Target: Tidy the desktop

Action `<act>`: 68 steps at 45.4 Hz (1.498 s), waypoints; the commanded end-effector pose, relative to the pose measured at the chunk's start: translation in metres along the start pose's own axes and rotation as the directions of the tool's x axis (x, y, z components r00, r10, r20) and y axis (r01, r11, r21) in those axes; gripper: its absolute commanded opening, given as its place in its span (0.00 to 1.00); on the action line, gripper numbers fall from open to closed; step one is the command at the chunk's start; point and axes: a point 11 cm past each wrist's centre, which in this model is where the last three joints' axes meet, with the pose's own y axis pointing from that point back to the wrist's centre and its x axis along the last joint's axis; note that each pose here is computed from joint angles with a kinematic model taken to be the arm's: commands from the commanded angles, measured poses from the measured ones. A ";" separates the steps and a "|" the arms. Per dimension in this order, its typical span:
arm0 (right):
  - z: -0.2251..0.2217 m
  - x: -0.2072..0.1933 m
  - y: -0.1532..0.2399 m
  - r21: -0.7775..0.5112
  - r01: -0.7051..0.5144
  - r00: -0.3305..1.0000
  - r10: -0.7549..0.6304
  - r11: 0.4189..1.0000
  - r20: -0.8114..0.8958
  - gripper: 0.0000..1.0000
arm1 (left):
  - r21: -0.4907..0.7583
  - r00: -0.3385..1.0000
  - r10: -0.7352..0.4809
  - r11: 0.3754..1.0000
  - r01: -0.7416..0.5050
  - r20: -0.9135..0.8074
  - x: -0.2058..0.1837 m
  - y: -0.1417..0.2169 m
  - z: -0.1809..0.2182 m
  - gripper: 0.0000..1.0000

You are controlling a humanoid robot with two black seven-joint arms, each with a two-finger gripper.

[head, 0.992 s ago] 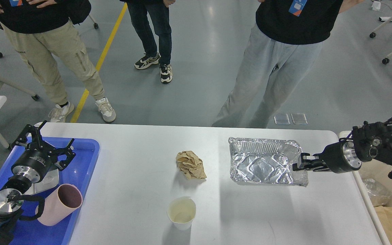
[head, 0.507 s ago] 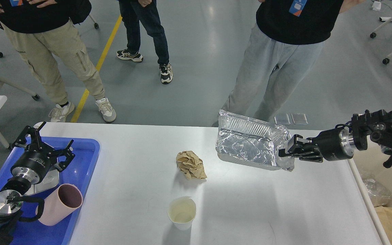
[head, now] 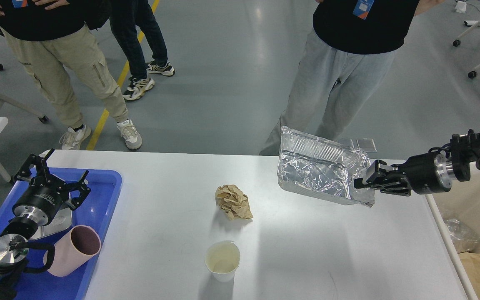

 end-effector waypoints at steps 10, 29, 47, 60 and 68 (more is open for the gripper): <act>0.004 -0.001 0.001 -0.009 0.000 1.000 0.000 1.000 0.005 0.00 | -0.097 0.916 -0.138 0.977 0.187 0.376 -0.022 0.014 0.004 0.97; 0.012 -0.004 0.003 -0.021 -0.001 1.000 0.001 1.000 0.014 0.00 | 0.350 0.596 -0.426 0.904 0.247 0.680 -0.063 0.067 -0.015 0.96; 0.013 -0.006 0.002 -0.024 0.002 1.000 -0.002 1.000 0.016 0.00 | 0.532 0.444 -0.473 0.847 -0.011 0.761 -0.041 0.170 0.000 0.95; 0.017 -0.008 0.002 -0.028 0.005 1.000 -0.005 1.000 0.023 0.00 | 0.551 0.263 -0.491 0.793 -0.260 0.830 -0.018 0.218 0.048 0.95; 0.020 -0.011 0.000 -0.032 0.013 0.999 -0.012 0.999 0.030 0.00 | 0.541 0.147 -0.528 0.754 -0.373 0.837 -0.011 0.234 0.082 0.95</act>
